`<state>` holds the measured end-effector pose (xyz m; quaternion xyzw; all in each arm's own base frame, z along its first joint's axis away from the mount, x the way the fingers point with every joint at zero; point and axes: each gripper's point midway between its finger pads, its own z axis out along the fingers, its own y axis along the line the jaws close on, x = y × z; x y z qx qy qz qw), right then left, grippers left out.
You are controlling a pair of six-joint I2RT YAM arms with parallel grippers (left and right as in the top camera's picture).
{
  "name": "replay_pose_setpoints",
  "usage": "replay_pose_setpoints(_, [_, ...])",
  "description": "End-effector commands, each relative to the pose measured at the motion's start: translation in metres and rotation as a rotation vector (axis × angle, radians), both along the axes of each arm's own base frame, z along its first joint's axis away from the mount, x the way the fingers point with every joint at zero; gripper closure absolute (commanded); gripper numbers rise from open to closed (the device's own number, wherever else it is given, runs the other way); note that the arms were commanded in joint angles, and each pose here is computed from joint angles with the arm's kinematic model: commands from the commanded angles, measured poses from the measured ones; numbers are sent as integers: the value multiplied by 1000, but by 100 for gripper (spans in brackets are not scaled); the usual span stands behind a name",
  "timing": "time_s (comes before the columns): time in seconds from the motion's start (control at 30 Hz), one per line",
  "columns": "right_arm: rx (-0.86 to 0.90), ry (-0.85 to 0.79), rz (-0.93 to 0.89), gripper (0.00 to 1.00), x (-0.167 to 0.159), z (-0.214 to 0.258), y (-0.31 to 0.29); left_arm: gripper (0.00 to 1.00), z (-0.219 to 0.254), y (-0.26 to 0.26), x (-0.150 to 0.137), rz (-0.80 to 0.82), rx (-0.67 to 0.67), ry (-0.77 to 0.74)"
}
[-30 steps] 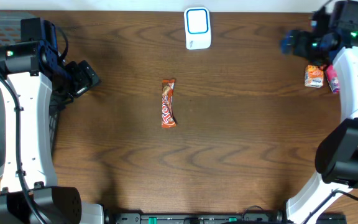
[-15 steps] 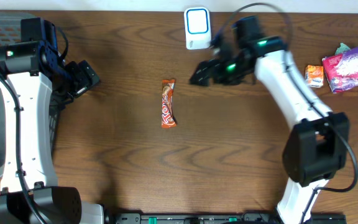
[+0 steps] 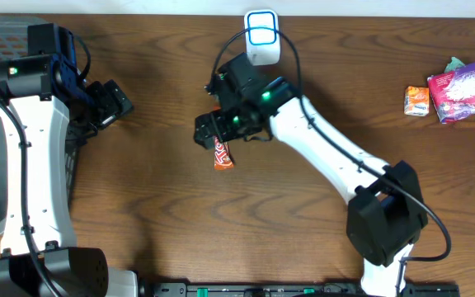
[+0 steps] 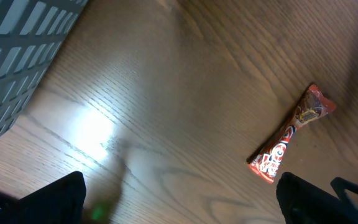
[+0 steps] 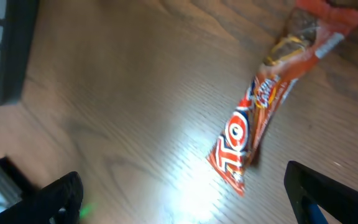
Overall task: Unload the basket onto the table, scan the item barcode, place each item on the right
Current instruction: 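Move the right gripper to the candy bar and grasp it, then lift the candy bar upright with the right gripper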
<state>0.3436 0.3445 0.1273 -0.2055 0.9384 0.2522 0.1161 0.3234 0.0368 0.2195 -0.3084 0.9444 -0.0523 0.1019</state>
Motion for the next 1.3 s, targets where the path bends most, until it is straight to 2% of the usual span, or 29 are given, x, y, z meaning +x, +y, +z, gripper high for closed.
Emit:
replay_pose_setpoints(0.0, [-52,-43,-75,1,11,-5,-4,2,-4,3,-1,5,10,16])
replay_pose_setpoints(0.33, [-95,-59,-65,1,6,-16,1,2,-4,3,-1,5,10,16])
replay_pose_setpoints(0.47, [-149,-42,-160,1,10,-29,-8,2,-4,3,-1,5,10,16])
replay_pose_setpoints(0.67, [-163,-10,-187,12,12,-48,-7,2,-4,3,-1,5,10,16])
replay_pose_setpoints(0.8, [-183,38,-228,22,11,-67,-7,2,-4,3,-1,5,10,16])
replay_pose_setpoints(1.0, [-270,85,-257,25,9,-105,-18,2,-4,3,-1,5,10,16])
replay_pose_setpoints(1.17, [-311,83,-275,45,12,-116,-26,2,-4,3,-1,5,10,16])
replay_pose_setpoints(1.27, [-320,72,-279,47,13,-116,-28,2,-4,3,-1,5,10,16])
